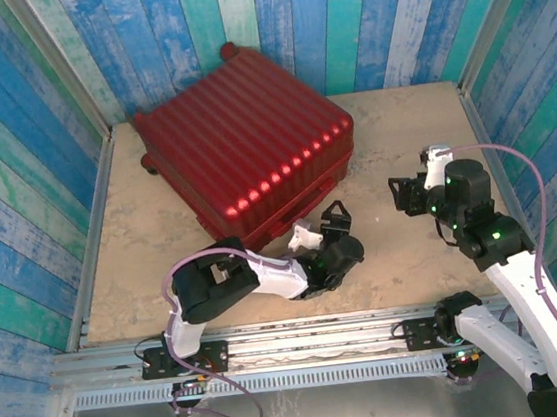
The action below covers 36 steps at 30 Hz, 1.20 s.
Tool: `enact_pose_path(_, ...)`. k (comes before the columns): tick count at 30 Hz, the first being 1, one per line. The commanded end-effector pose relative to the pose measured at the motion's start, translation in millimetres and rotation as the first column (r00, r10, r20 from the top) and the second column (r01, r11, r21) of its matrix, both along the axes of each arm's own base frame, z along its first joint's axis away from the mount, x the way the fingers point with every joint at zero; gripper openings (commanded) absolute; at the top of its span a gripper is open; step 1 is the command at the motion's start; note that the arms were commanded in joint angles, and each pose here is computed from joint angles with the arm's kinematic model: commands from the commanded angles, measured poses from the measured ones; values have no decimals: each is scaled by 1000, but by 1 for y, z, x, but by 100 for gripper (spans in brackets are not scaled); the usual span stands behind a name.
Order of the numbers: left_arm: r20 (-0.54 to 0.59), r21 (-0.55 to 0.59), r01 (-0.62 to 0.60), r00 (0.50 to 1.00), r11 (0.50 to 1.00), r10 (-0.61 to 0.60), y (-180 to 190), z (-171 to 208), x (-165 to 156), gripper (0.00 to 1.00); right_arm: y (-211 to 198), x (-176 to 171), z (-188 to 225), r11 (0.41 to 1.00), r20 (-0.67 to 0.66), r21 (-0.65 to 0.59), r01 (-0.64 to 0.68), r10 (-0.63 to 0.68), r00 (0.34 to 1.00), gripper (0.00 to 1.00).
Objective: Pack the luggage
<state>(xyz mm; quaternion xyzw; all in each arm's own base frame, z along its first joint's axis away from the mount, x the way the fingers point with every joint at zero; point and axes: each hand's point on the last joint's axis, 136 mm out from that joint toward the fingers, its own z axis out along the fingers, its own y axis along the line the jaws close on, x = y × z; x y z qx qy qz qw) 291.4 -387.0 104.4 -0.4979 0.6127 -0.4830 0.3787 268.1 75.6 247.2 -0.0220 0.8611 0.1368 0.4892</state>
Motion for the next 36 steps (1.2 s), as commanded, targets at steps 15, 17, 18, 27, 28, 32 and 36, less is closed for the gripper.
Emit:
enact_pose_path(15, 51, 5, -365, 930, 931, 365, 100, -23, 35, 67, -3, 5, -24, 999, -51, -36, -6, 4, 999, 73)
enact_pose_path(17, 61, 4, -358, 932, 934, 357, 103, -20, 35, 63, -4, 6, -26, 999, -49, -40, 2, -4, 999, 73)
enact_pose_path(18, 68, -1, -353, 933, 936, 352, 103, -18, 36, 61, -4, 6, -26, 999, -46, -41, 4, -6, 999, 73)
enact_pose_path(27, 130, -4, -221, 967, 975, 220, 115, -18, 50, 25, -13, 7, -33, 996, 28, -77, 33, -31, 999, 73)
enact_pose_path(28, 140, -11, -200, 970, 980, 200, 116, -20, 53, 18, -12, 7, -30, 997, 44, -68, 31, -28, 999, 73)
enact_pose_path(32, 180, -29, -132, 974, 991, 135, 118, -19, 56, 0, -7, 9, -23, 999, 92, -37, 16, -13, 996, 74)
enact_pose_path(36, 130, 46, -68, 990, 997, 61, 133, -24, 42, 0, 1, 8, -22, 998, 114, -42, -40, 45, 992, 75)
